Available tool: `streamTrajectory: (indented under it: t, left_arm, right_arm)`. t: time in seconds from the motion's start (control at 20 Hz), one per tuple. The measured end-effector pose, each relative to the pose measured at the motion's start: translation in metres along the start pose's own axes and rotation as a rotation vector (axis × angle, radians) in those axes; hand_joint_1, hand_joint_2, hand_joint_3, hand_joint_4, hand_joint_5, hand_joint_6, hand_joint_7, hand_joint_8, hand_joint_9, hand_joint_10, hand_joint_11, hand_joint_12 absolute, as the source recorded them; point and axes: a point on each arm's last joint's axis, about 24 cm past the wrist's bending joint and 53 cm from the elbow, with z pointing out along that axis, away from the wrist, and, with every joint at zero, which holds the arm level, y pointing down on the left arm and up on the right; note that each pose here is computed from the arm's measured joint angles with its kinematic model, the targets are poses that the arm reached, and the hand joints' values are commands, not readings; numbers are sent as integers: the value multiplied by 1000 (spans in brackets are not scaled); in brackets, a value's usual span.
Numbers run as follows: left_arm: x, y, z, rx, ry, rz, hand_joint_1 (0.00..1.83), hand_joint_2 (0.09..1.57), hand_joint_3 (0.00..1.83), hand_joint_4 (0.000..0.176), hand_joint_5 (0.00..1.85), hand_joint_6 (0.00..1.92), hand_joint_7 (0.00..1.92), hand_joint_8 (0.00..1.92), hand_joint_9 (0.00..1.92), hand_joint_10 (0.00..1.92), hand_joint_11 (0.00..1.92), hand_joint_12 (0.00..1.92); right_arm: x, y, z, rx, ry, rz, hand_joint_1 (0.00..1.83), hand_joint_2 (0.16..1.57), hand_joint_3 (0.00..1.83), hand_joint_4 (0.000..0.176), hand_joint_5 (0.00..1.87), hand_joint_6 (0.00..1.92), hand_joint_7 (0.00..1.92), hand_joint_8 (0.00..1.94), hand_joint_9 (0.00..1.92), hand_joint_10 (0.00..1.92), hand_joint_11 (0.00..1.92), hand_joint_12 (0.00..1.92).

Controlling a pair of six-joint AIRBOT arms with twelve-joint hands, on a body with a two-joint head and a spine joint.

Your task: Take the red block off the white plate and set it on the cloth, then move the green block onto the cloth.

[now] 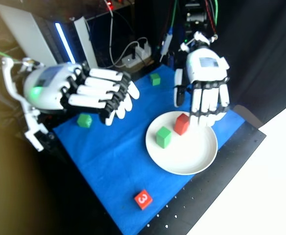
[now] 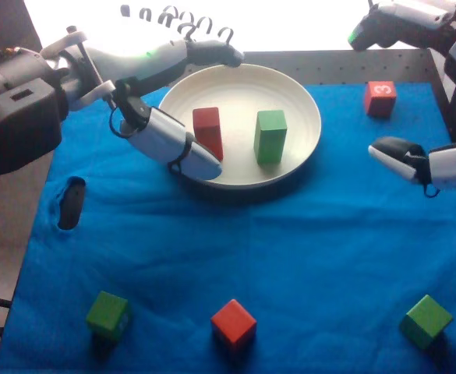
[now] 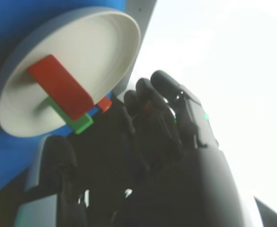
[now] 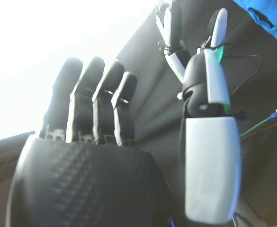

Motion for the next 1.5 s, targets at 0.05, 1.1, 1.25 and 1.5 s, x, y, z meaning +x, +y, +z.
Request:
streamTrajectory:
  t: [0.05, 1.1, 1.25, 1.5]
  left_arm:
    - [-2, -2, 1, 4, -6, -1, 728, 786, 40, 0, 243, 117, 235, 24, 3, 555, 0, 1162]
    - [37, 14, 26, -54, 94, -36, 1133, 1074, 13, 0, 764, 73, 763, 210, 554, 936, 374, 1561]
    - [36, 15, 26, -55, 92, -39, 1358, 1170, 4, 0, 709, 1036, 866, 1153, 927, 1403, 757, 1709]
    - [34, 17, 27, -62, 80, -57, 1344, 1230, 0, 0, 667, 1228, 782, 1359, 740, 1583, 568, 1805]
  right_arm:
    - [0, 0, 0, 0, 0, 0, 944, 579, 459, 0, 391, 967, 405, 1161, 390, 1409, 379, 1782]
    - [3, 1, 1, -5, -2, 6, 966, 837, 164, 0, 517, 888, 439, 1151, 369, 1408, 318, 1765]
    - [3, 1, 1, -5, -2, 7, 950, 846, 156, 0, 531, 901, 477, 1149, 418, 1379, 344, 1722]
    - [3, 1, 2, -5, -3, 6, 963, 839, 167, 0, 548, 867, 482, 1140, 422, 1368, 355, 1733]
